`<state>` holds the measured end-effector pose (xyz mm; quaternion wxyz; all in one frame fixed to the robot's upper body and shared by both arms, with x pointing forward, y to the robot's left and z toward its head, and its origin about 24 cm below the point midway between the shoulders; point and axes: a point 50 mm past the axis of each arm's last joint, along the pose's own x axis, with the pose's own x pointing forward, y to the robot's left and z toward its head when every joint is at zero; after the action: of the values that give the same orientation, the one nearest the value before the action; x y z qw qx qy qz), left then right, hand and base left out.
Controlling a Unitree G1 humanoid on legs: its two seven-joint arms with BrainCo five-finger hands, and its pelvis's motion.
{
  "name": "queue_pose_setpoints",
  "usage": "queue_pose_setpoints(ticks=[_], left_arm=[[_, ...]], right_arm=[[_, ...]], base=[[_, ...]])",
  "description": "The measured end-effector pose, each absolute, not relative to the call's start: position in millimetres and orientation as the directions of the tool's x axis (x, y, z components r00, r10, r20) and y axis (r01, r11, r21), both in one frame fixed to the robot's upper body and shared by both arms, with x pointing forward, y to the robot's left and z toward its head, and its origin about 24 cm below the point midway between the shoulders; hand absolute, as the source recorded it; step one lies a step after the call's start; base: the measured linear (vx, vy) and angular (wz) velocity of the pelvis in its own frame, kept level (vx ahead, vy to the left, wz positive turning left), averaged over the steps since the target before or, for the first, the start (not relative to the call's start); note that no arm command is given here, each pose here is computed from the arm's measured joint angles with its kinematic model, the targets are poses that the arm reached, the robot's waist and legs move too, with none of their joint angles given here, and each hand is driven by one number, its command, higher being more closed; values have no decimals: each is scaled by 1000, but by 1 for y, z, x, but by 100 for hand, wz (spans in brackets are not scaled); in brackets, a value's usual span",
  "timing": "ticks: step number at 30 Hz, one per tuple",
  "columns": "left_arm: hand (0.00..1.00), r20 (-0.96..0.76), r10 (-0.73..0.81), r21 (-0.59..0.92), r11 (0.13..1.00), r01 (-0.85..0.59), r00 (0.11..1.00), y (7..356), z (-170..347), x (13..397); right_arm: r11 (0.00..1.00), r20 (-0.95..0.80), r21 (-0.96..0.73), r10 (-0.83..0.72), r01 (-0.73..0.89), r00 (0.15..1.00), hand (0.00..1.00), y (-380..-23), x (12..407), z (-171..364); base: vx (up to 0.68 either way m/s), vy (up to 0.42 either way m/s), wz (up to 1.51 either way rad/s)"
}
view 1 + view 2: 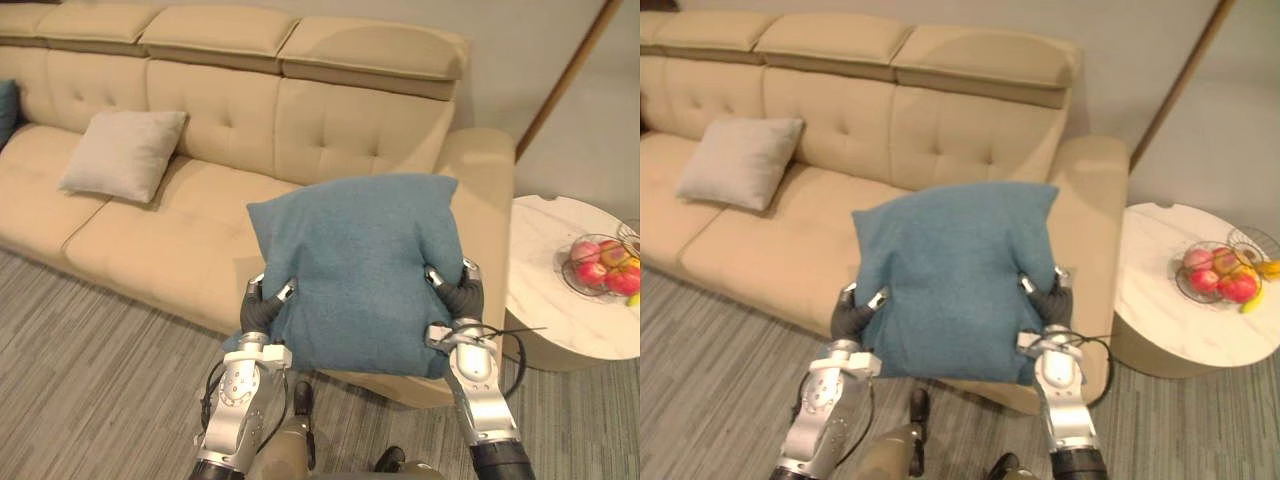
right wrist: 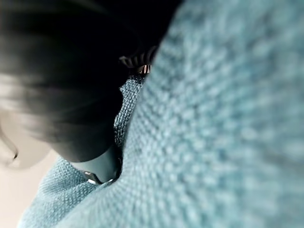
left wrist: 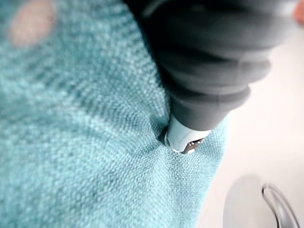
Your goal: Pick up cushions and gather them together orderly.
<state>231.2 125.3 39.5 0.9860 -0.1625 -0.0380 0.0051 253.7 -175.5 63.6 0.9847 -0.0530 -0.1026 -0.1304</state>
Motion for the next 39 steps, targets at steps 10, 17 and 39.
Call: queue_pose_setpoints(ticks=[10, 17, 39], left_arm=[[100, 25, -4, -249, 968, 10, 1000, 131, 25, 230], [100, -50, -40, -185, 982, 31, 998, 136, 9, 226], [100, -13, -97, -177, 980, 93, 995, 134, 16, 223]], right_arm=[[957, 117, -56, -276, 284, 954, 100, -171, 241, 44], [965, -1, -84, -251, 250, 968, 100, -171, 244, 17], [960, 83, -135, -234, 244, 969, 100, -176, 258, 36]], base=[[188, 341, -12], [244, 79, 27], [131, 128, -37]])
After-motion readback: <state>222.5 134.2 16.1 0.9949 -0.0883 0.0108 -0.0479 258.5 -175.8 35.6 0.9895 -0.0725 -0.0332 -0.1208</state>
